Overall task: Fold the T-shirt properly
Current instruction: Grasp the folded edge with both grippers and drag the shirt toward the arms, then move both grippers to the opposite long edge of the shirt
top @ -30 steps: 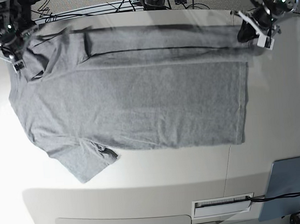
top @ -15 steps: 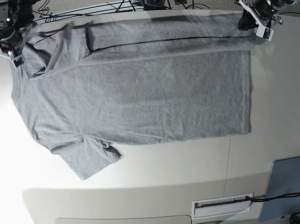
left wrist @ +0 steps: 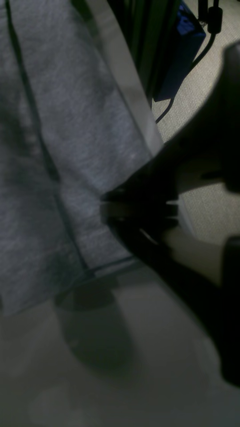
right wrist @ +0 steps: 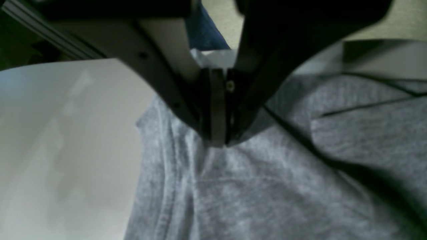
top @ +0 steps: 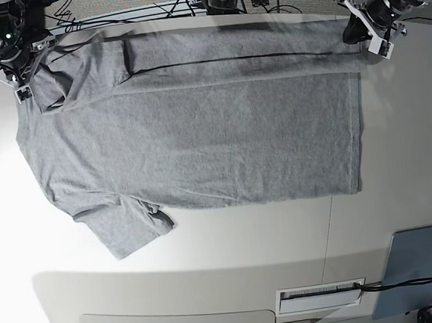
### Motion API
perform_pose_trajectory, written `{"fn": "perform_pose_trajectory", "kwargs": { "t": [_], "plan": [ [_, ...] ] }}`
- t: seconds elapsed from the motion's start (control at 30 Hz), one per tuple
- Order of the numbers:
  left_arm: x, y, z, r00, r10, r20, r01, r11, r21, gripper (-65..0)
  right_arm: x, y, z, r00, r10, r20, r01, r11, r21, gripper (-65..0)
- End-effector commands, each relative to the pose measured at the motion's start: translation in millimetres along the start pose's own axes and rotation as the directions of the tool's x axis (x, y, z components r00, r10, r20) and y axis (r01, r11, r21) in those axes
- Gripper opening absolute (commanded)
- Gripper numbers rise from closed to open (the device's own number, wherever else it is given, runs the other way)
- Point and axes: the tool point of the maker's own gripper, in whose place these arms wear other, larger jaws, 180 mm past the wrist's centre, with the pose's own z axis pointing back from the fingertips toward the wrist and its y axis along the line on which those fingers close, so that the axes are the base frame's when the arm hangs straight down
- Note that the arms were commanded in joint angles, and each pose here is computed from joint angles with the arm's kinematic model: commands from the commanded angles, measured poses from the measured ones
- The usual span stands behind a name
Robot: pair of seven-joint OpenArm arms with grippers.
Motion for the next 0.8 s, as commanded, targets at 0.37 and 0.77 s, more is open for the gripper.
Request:
{"fn": "perform_pose_trajectory", "kwargs": {
  "t": [0.37, 0.77],
  "plan": [
    [-27.8, -8.4, 8.4, 0.994, -0.043, -0.102, 0.038, 0.998, -0.042, -65.0, -27.8, -11.5, 6.6, 0.992, 0.076, -0.097, -0.081, 0.995, -0.05, -65.0],
    [9.6, -12.0, 15.2, 0.996, -0.091, -0.017, 0.09, 0.994, -0.064, -65.0, 20.8, -41.7, 35.2, 0.996, 0.068, 0.06, -0.058, 0.985, -0.164, -65.0]
  ]
}}
